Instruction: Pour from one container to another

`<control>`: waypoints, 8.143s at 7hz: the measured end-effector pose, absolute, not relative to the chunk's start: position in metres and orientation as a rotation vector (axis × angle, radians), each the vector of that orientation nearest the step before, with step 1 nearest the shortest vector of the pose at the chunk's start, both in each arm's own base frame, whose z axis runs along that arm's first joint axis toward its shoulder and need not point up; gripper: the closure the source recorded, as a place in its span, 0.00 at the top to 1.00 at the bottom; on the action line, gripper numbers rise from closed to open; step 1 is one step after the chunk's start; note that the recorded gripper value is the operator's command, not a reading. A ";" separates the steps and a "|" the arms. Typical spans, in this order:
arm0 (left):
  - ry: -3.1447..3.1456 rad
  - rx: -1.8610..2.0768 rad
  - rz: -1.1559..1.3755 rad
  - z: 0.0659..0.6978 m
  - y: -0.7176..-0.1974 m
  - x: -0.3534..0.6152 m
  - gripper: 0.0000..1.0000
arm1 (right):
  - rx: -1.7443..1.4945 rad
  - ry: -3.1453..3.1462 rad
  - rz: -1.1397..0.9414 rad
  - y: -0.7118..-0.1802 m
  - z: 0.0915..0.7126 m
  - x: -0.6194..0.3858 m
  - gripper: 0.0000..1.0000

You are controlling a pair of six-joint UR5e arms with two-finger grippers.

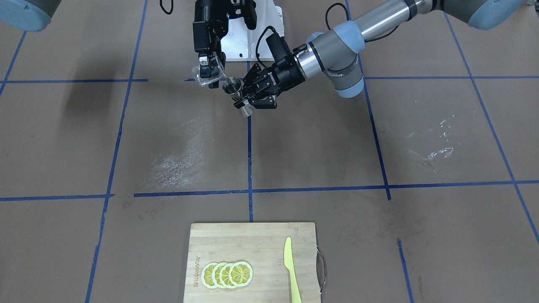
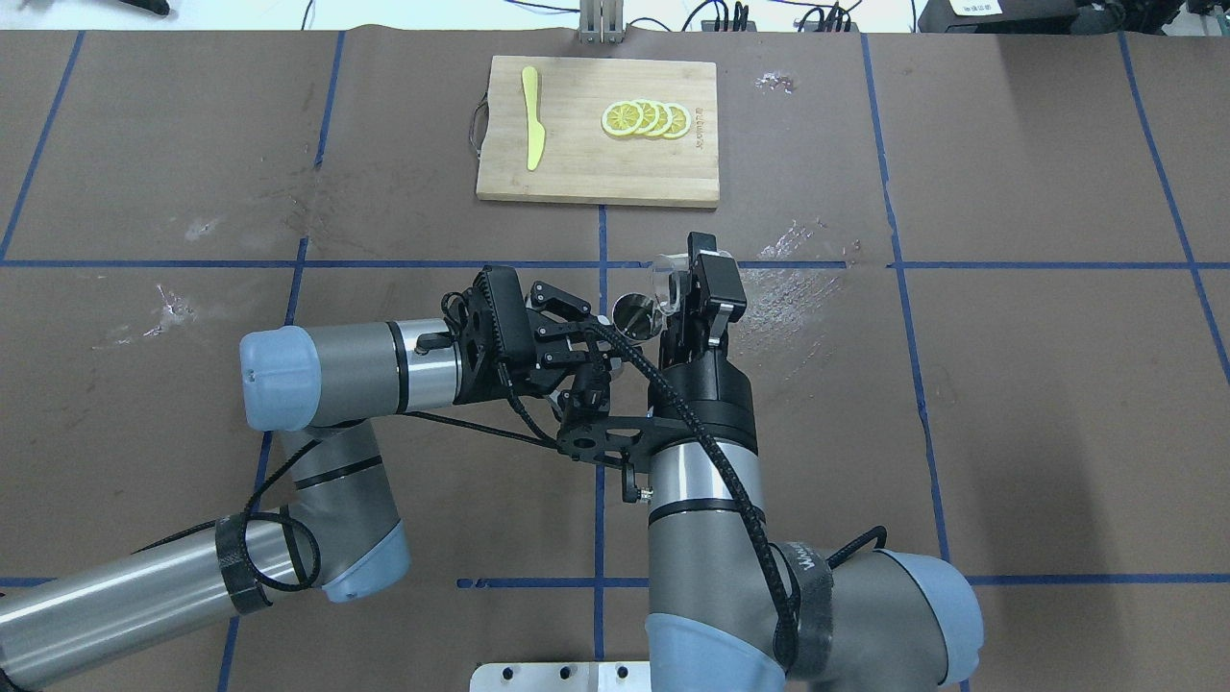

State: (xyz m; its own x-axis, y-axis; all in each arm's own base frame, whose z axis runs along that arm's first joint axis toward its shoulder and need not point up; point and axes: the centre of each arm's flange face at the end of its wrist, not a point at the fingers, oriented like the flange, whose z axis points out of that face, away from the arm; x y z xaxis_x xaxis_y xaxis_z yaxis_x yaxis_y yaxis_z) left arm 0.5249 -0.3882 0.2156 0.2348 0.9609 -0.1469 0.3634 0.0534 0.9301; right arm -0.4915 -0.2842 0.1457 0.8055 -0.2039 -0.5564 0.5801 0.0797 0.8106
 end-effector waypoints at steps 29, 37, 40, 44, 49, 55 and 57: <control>1.383 1.428 0.548 0.300 -0.389 0.409 0.00 | 1.377 -0.511 0.002 -0.303 0.237 -0.404 0.00; 1.167 1.427 0.091 0.494 -0.333 0.229 0.00 | 1.349 -0.556 0.065 -0.305 0.244 -0.407 0.00; 1.137 1.382 -0.003 0.524 -0.308 0.229 0.00 | 1.347 -0.559 0.068 -0.305 0.245 -0.407 0.00; 1.010 1.328 -0.234 0.558 -0.247 0.286 0.00 | 1.349 -0.564 0.073 -0.305 0.242 -0.406 0.00; 0.864 1.349 -0.306 0.565 -0.221 0.308 0.00 | 1.351 -0.573 0.078 -0.304 0.239 -0.406 0.00; 0.901 1.299 -0.355 0.583 -0.220 0.322 0.00 | 1.351 -0.574 0.078 -0.304 0.238 -0.407 0.00; 0.910 1.301 -0.372 0.574 -0.223 0.335 0.00 | 1.351 -0.574 0.078 -0.304 0.238 -0.407 0.00</control>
State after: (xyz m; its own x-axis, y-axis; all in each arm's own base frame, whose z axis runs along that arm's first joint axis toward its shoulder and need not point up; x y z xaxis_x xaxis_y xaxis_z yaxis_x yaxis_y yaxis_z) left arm 0.3353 -0.2228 0.5739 0.6150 0.2437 -0.7499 0.6995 0.2703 0.6615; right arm -0.4068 -0.3043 0.2380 0.8603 -0.2699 0.4324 -0.3755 0.2381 0.8957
